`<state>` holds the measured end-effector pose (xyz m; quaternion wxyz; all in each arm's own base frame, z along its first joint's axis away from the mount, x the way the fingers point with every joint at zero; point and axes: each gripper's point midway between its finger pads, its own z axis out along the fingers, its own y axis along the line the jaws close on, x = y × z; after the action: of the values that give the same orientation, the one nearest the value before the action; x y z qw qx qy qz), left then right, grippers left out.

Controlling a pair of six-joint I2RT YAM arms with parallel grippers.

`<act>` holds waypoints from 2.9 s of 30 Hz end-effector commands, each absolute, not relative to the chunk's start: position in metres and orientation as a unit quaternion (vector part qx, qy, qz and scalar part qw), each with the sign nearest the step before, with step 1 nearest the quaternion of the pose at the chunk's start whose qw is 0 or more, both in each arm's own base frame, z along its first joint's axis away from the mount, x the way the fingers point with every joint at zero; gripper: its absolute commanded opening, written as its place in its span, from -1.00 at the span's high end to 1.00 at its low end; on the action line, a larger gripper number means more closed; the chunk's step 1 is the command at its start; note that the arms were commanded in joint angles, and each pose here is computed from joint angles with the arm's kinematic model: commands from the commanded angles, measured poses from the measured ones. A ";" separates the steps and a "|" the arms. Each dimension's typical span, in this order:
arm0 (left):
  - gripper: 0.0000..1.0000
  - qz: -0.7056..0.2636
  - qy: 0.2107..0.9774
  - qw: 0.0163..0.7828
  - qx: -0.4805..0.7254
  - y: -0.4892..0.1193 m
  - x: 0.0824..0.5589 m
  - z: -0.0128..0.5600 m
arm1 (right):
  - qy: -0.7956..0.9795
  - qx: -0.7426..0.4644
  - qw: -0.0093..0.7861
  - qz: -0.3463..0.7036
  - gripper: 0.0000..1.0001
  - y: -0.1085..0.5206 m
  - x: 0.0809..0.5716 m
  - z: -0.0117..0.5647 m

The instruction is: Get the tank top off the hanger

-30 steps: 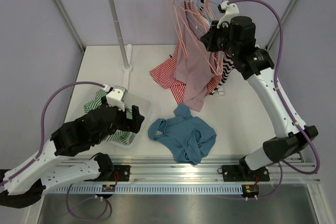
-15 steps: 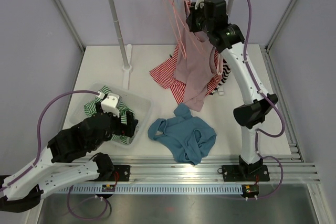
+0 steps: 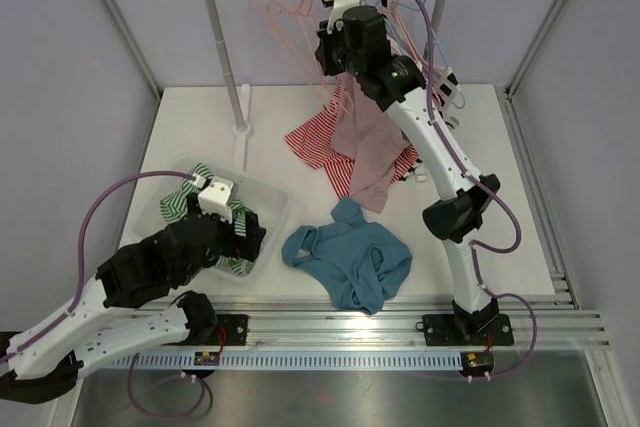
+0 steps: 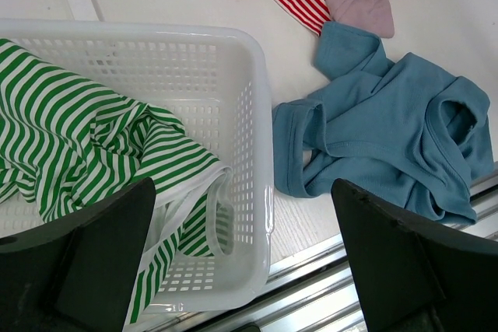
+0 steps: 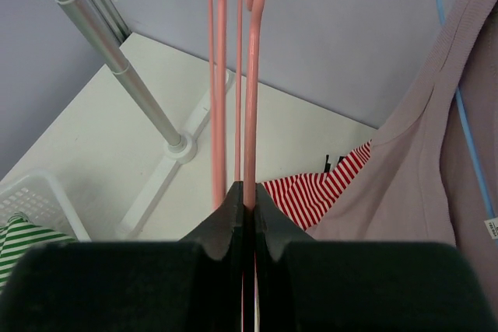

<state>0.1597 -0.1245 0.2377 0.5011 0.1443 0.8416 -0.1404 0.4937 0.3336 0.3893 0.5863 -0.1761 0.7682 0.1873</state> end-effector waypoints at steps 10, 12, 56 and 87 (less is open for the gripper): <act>-0.98 -0.152 0.841 0.503 0.130 -0.149 0.173 0.250 | 0.747 -0.158 0.626 0.158 0.14 0.309 0.478 0.431; -0.98 -0.166 0.843 0.493 0.136 -0.162 0.174 0.251 | 0.744 -0.150 0.632 0.153 0.06 0.296 0.465 0.445; 1.00 -0.120 0.887 0.364 0.258 -0.363 0.178 0.082 | 0.692 -0.195 0.596 0.359 -0.99 0.155 0.140 0.411; 1.00 -0.023 0.876 0.473 -0.095 -0.068 0.245 0.253 | 0.663 -0.209 0.607 0.385 -0.99 0.175 0.152 0.435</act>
<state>0.2360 -0.0554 0.2881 0.5219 -0.1078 0.8461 0.0108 0.1524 0.1637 0.4118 0.5949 -0.1974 0.6923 0.3577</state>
